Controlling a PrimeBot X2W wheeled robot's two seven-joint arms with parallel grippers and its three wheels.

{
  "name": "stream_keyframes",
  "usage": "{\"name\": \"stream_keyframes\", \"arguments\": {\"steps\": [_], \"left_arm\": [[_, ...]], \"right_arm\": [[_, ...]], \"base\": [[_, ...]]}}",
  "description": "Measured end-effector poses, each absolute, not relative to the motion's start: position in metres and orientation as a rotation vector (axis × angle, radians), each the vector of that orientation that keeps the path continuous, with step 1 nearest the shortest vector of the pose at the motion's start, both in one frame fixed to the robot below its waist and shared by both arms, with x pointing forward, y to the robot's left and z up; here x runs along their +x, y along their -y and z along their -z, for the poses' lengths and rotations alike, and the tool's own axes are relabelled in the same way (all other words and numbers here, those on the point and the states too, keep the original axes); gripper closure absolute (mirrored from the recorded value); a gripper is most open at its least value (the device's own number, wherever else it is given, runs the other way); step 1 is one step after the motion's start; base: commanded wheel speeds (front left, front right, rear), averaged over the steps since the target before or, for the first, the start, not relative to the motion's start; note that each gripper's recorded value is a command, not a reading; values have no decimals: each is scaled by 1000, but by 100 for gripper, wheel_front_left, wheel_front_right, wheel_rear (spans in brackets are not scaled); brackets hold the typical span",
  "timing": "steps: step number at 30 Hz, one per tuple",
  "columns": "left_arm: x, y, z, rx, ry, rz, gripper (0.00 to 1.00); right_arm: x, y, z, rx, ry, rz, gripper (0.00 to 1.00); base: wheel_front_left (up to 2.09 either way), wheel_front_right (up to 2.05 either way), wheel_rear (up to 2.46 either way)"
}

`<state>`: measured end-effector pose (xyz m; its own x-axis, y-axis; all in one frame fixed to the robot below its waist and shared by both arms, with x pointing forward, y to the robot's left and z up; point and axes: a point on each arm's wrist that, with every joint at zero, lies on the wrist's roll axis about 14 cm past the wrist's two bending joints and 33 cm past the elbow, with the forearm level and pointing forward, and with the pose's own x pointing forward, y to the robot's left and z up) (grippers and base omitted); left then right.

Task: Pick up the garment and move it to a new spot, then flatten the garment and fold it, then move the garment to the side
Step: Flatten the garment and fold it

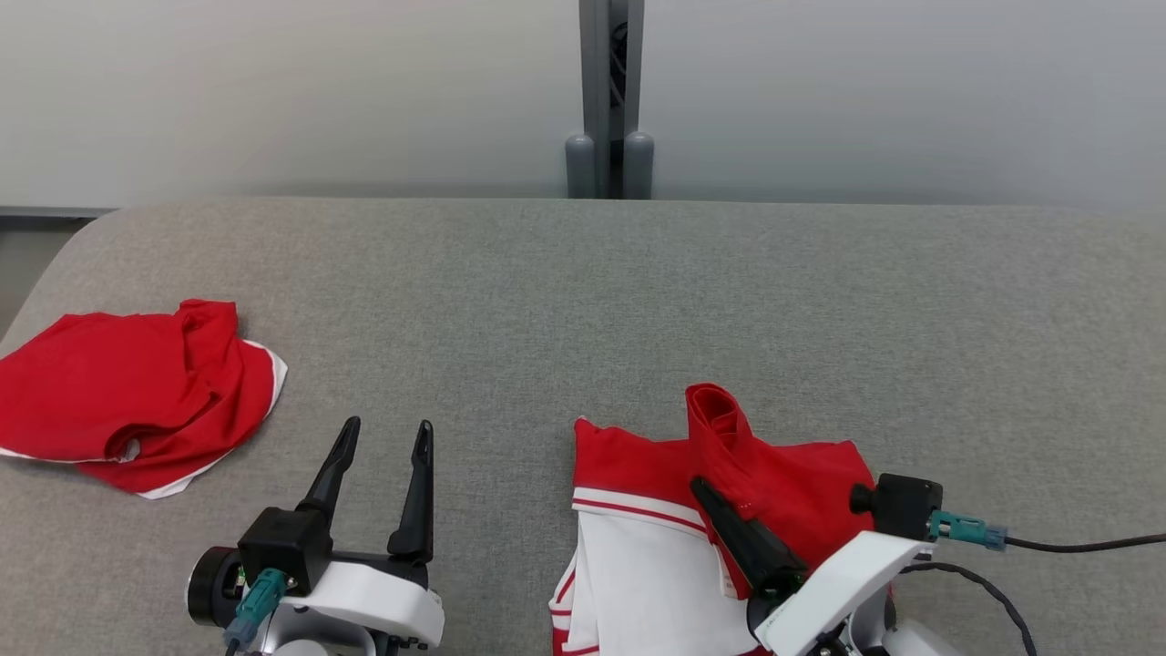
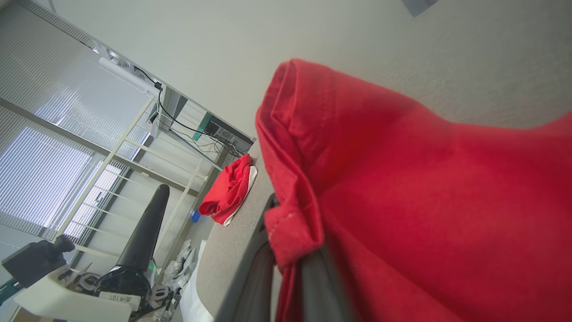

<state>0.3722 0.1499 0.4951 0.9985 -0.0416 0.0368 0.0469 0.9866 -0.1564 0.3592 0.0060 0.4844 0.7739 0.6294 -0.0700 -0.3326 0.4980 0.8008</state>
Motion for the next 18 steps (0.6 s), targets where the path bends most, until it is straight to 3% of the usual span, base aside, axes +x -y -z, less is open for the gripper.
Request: {"name": "stream_keyframes", "arguments": {"steps": [13, 14, 15, 18], "left_arm": [[373, -171, -488, -151, 15, -23, 0], [373, -172, -487, -151, 12, -27, 0], [373, -173, -486, -152, 8, -30, 0], [374, -174, -484, -154, 3, -35, 0]], "right_arm": [[357, -50, -452, 842, -515, -668, 100], [357, -49, -448, 839, -525, -659, 66], [357, -49, -443, 838, -537, -650, 0], [358, -52, -438, 837, -556, -651, 0]], "base": [[0, 0, 0], [0, 0, 0], [0, 0, 0], [0, 0, 0]]}}
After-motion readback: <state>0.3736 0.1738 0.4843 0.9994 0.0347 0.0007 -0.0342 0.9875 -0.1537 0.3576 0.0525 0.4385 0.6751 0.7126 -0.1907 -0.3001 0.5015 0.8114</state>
